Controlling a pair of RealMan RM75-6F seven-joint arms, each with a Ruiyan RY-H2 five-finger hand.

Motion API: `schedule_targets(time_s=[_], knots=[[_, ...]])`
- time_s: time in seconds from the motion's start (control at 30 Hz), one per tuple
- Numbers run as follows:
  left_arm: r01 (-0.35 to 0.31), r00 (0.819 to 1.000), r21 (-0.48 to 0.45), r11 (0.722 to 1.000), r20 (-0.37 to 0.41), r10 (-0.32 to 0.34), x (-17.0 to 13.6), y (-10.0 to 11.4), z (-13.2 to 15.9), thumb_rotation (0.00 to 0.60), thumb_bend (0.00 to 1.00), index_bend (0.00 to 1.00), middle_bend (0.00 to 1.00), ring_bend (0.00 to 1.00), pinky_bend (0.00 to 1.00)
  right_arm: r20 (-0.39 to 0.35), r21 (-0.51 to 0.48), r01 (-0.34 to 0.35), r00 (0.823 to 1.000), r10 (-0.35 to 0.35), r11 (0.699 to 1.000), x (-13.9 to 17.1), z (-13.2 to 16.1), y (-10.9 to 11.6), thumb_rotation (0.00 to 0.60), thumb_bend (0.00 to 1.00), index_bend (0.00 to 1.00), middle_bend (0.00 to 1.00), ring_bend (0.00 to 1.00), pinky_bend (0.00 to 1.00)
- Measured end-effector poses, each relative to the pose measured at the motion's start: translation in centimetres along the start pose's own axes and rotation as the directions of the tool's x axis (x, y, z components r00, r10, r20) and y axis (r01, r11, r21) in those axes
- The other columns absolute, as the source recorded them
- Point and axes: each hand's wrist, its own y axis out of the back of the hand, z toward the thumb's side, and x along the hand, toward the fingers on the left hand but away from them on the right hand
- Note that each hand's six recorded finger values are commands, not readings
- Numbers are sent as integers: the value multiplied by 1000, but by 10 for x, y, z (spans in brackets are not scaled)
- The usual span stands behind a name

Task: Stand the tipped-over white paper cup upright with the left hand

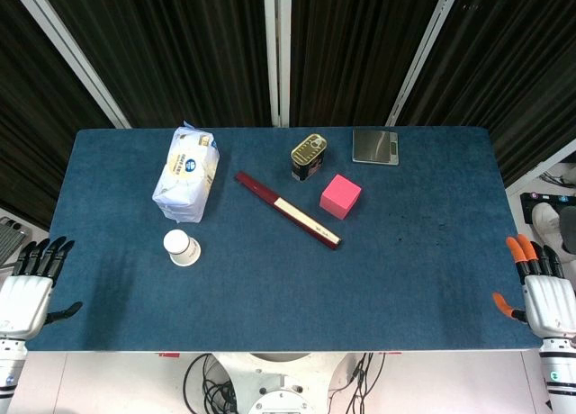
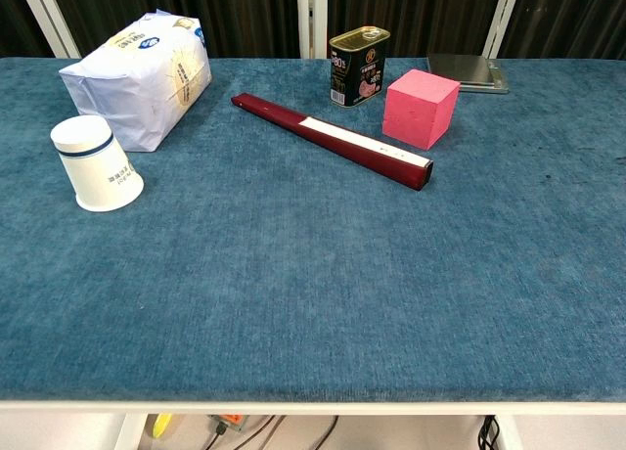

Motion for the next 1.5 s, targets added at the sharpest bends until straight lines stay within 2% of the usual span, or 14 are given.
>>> schedule_targets(time_s=[0.33, 0.57, 0.77, 0.87, 1.03, 1.2, 1.4, 1.5], knots=[[0, 1000, -4, 1000, 4, 0, -1, -4, 1, 600, 56, 26, 31, 0, 0, 6, -2, -3, 1000, 3, 1000, 0, -3, 0, 600, 172, 0, 0, 0, 0], [-7, 1000, 19, 1000, 6, 7, 2, 1, 5, 600, 56, 26, 32, 0, 3, -6, -11, 7, 1000, -7, 1000, 0, 1, 4, 600, 172, 0, 0, 0, 0], [15, 996, 9, 1000, 85, -16, 15, 3, 30, 600, 57, 25, 31, 0, 11, -3, -11, 13, 1000, -13, 1000, 0, -3, 9, 600, 172, 0, 0, 0, 0], [11, 991, 47, 999, 133, -17, 23, 6, 46, 600, 57, 25, 31, 0, 20, -3, -16, 10, 1000, -10, 1000, 0, -4, 10, 600, 172, 0, 0, 0, 0], [8, 970, 128, 992, 239, -39, 46, 7, 87, 600, 56, 22, 31, 0, 25, 3, -24, 38, 999, -38, 999, -3, -8, 20, 600, 171, 0, 0, 0, 0], [57, 938, 171, 984, 328, -112, 71, 1, 126, 600, 57, 16, 31, 0, 45, -13, -28, 42, 999, -42, 999, -4, -4, 24, 600, 172, 0, 0, 0, 0], [114, 913, 270, 956, 352, -208, 100, -13, 153, 600, 57, 15, 31, 0, 45, -9, -31, 36, 999, -37, 999, -5, -4, 23, 600, 171, 0, 0, 0, 0], [118, 909, 307, 944, 350, -227, 110, -18, 160, 600, 58, 15, 31, 0, 46, -3, -34, 34, 999, -34, 999, -6, -5, 22, 600, 172, 0, 0, 0, 0]])
